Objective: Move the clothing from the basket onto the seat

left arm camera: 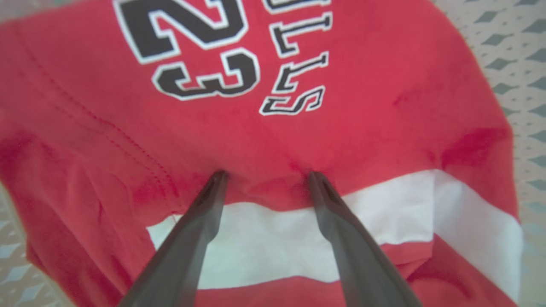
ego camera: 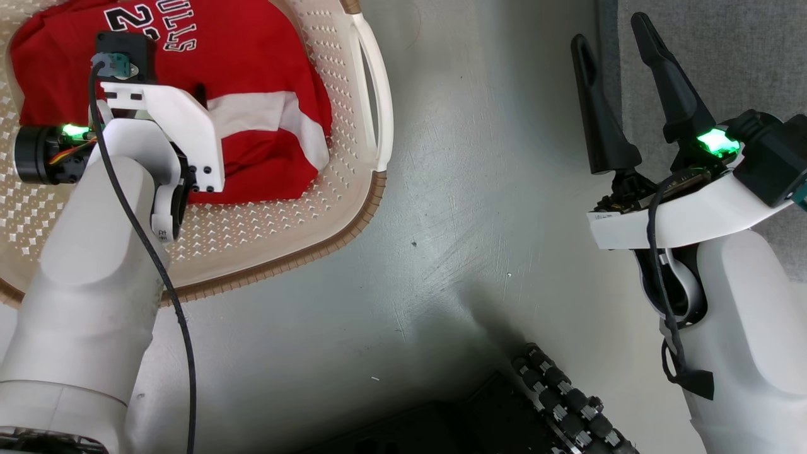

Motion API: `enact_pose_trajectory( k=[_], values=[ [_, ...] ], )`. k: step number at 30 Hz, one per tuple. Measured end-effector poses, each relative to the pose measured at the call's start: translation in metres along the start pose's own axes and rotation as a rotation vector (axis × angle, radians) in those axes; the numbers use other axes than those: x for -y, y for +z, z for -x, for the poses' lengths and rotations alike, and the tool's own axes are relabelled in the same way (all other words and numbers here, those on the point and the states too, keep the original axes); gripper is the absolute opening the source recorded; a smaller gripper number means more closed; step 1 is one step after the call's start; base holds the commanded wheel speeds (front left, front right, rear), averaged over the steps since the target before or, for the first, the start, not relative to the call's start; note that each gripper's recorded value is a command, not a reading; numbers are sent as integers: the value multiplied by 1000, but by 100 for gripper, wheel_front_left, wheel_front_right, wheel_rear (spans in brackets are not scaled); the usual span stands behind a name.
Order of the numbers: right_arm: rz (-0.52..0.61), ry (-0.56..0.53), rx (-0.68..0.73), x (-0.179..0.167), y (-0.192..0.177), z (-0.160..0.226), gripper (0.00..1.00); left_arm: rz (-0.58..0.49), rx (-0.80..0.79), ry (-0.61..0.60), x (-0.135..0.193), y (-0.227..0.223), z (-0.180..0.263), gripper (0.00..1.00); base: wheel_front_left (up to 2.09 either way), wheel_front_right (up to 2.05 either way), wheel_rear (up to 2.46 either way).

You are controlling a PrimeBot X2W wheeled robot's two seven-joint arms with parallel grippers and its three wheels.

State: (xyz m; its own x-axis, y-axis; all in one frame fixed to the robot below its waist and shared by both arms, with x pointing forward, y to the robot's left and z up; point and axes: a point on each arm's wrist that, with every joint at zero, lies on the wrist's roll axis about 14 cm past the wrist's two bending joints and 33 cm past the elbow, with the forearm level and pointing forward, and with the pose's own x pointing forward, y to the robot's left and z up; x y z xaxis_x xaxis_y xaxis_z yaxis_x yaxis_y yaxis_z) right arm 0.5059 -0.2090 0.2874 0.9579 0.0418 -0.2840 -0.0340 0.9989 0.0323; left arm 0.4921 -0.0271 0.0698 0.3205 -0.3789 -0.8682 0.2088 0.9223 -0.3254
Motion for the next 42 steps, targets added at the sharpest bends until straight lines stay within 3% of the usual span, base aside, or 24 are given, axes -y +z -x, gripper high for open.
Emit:
enact_pose_trajectory(
  k=[14, 15, 16, 18, 22, 23, 24, 25, 42],
  values=[
    [7, -22, 4, 8, 3, 3, 100, -30, -40, -31, 5, -12, -1, 97, 0, 0, 0],
    [8, -24, 3, 8, 3, 3, 100, -32, -42, -32, 5, -13, -1, 91, 0, 0, 0],
    [9, -25, 3, 8, 3, 3, 100, -37, -46, -33, 6, -14, -1, 71, 0, 0, 0],
    [10, -27, 2, 9, 3, 4, 100, -49, -53, -33, 6, -17, -1, 55, 0, 0, 0],
    [10, -30, 2, 10, 3, 4, 100, -59, -58, -32, 5, -20, -1, 38, 0, 0, 0],
    [10, -31, 2, 10, 3, 4, 100, -61, -60, -33, 5, -21, -1, 28, 0, 0, 0],
    [10, -32, 2, 11, 3, 3, 100, -72, -65, -35, 5, -23, -1, 6, 0, 0, 0],
    [10, -32, 2, 11, 3, 3, 100, -77, -65, -35, 5, -24, -1, 0, 0, 0, 0],
    [4, -36, 37, 12, 12, -4, 100, -104, 76, -47, -1, 3, 6, 0, 0, 0, 0]
  ],
)
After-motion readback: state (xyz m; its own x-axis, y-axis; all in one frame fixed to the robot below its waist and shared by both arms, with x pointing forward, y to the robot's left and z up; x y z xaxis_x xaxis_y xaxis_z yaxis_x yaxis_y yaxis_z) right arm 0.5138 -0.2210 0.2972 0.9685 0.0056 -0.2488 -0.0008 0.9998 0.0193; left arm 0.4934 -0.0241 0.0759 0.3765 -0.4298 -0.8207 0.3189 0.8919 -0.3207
